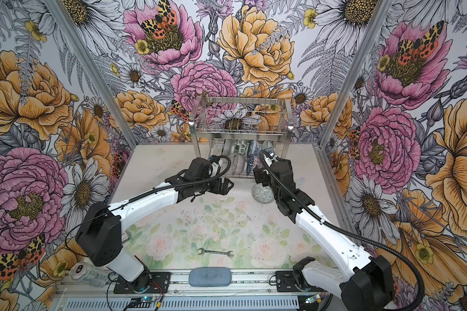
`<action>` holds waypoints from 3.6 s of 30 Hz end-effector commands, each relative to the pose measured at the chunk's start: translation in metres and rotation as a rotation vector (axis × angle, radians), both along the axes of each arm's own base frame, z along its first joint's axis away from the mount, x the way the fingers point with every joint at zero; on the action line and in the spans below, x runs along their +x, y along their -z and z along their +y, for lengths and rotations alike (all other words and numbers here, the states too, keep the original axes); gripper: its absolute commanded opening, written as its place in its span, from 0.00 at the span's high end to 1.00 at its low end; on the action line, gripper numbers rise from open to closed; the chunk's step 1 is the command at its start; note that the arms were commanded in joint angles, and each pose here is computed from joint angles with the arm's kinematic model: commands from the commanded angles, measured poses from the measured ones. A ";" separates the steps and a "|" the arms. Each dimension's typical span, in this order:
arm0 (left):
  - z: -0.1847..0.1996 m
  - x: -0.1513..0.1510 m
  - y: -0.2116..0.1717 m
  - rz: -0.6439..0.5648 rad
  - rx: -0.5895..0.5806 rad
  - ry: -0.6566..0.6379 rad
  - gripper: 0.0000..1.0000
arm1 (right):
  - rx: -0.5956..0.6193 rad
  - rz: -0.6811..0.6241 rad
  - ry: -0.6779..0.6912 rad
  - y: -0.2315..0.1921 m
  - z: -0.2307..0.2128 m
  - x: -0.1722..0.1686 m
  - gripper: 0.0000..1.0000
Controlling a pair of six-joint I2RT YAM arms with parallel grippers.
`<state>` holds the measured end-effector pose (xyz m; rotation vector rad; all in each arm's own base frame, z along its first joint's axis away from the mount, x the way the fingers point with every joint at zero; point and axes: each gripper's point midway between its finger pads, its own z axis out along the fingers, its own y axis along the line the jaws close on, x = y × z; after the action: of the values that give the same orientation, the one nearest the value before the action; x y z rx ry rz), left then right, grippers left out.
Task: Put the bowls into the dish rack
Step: 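Lower the left gripper onto the green-and-orange bowl rim and close it, then lift the green-and-orange bowl with the left gripper while the right gripper approaches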
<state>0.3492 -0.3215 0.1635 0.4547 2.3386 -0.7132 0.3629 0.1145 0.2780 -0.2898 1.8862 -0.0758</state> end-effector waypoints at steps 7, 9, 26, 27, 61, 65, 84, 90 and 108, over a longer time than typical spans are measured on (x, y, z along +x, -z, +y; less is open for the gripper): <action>-0.084 -0.003 0.028 0.114 -0.136 0.127 0.01 | 0.024 0.031 0.032 0.010 -0.016 -0.010 0.00; -0.095 -0.002 0.040 0.139 -0.137 0.144 0.02 | 0.026 0.032 0.037 0.011 -0.018 -0.011 0.00; -0.143 0.011 0.093 0.244 -0.107 0.198 0.23 | 0.042 0.047 0.057 0.021 -0.027 -0.015 0.01; -0.145 0.011 0.095 0.245 -0.104 0.200 0.25 | 0.041 0.050 0.056 0.022 -0.027 -0.014 0.01; -0.101 0.005 0.070 0.183 -0.007 0.177 1.00 | 0.075 0.033 0.028 0.012 -0.027 -0.022 0.00; -0.074 0.000 0.044 0.125 0.005 0.144 1.00 | 0.095 0.038 0.006 0.009 -0.023 -0.025 0.00; 0.068 0.042 -0.061 -0.213 0.149 -0.175 1.00 | 0.233 0.094 -0.289 -0.014 0.092 -0.014 0.00; 0.075 0.048 -0.081 -0.259 0.141 -0.195 1.00 | 0.328 0.145 -0.320 -0.004 0.134 0.002 0.00; 0.082 0.043 -0.112 -0.328 0.092 -0.210 1.00 | 0.522 0.252 -0.305 0.032 0.176 0.029 0.39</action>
<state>0.3857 -0.2437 0.2417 0.3633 2.1789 -0.3875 0.3880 0.2732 0.2333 -0.2534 2.0455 0.5739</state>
